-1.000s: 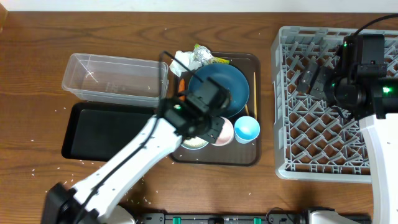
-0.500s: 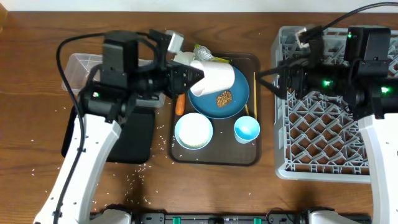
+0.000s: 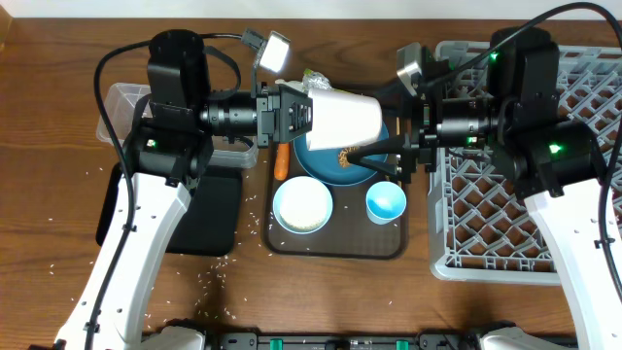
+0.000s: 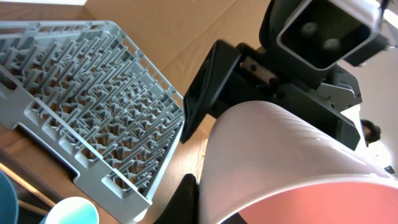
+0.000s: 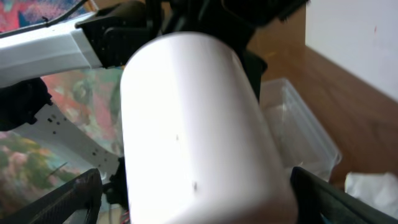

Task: Sort waste into correct bins and load items into the dishwasher rack
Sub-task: 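Grasp the pink cup with the right gripper and release the left, then carry the pink cup into the dish rack and open the right gripper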

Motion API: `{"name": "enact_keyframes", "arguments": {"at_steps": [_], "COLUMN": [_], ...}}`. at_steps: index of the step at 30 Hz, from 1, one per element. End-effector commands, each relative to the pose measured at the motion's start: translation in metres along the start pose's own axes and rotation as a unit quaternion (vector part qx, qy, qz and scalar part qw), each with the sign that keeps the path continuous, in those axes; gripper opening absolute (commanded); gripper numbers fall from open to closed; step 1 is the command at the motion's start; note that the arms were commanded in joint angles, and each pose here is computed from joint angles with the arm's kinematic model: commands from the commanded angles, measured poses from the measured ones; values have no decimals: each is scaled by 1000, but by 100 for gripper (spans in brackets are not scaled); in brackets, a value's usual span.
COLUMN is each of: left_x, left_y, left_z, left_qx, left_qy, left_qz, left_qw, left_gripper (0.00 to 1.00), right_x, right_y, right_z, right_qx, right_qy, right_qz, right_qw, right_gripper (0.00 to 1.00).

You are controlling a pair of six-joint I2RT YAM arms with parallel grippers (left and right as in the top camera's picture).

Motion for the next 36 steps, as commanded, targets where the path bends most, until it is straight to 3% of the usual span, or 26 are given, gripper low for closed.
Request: {"name": "enact_keyframes", "arguments": {"at_steps": [1, 6, 8, 10, 12, 13, 16, 18, 20, 22, 26, 30, 36], "left_x": [2, 2, 2, 2, 1, 1, 1, -1, -6, -13, -27, -34, -34], "left_y": [-8, -8, -7, -8, -8, -8, -8, -5, -2, 0, 4, 6, 6], "left_z": [-1, -1, -1, 0, 1, 2, 4, 6, 9, 13, 18, 19, 18], "left_qx": [-1, -1, -1, 2, 8, 11, 15, 15, 14, 13, 10, 9, 6], "left_qy": [14, 13, 12, 10, 8, 6, -3, -16, -31, -46, -65, -71, -70], "left_qz": [-16, -16, -15, -14, -13, -13, -6, 5, 18, 28, 39, 41, 41], "left_qw": [1000, 1000, 1000, 1000, 1000, 1000, 1000, 1000, 999, 998, 997, 997, 997], "left_gripper": [6, 6, 6, 7, 17, 29, 50, 55, 73, 77, 78, 78, 78], "right_x": [6, 9, 9, 8, 7, 5, -3, -13, -29, -48, -102, -167, -245], "right_y": [5, 8, 5, -1, -3, -3, -2, -4, -11, -18, -31, -33, -14], "right_z": [8, 6, 1, -6, -10, -10, -8, -7, -10, -16, -39, -69, -100], "right_qx": [-31, -19, -5, 28, 43, 44, 41, 53, 89, 129, 231, 341, 429], "right_qy": [-11, -4, 12, 40, 56, 58, 54, 52, 62, 76, 105, 121, 117], "right_qz": [21, 26, 4, -40, -63, -68, -80, -106, -170, -242, -405, -554, -687], "right_qw": [999, 999, 1000, 998, 996, 995, 994, 992, 979, 959, 878, 750, 575], "right_gripper": [83, 66, 48, 46, 46, 46, 41, 40, 40, 40, 40, 41, 46]}}
Point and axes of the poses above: each gripper's point midway between its finger pads, its own x axis out along the fingers, its own y axis along the line the jaws close on, z = x × y, the point moved 9 cm from there along -x, back along the fingers, and after that the axes turned 12 degrees about -x, right-handed, at the moved point
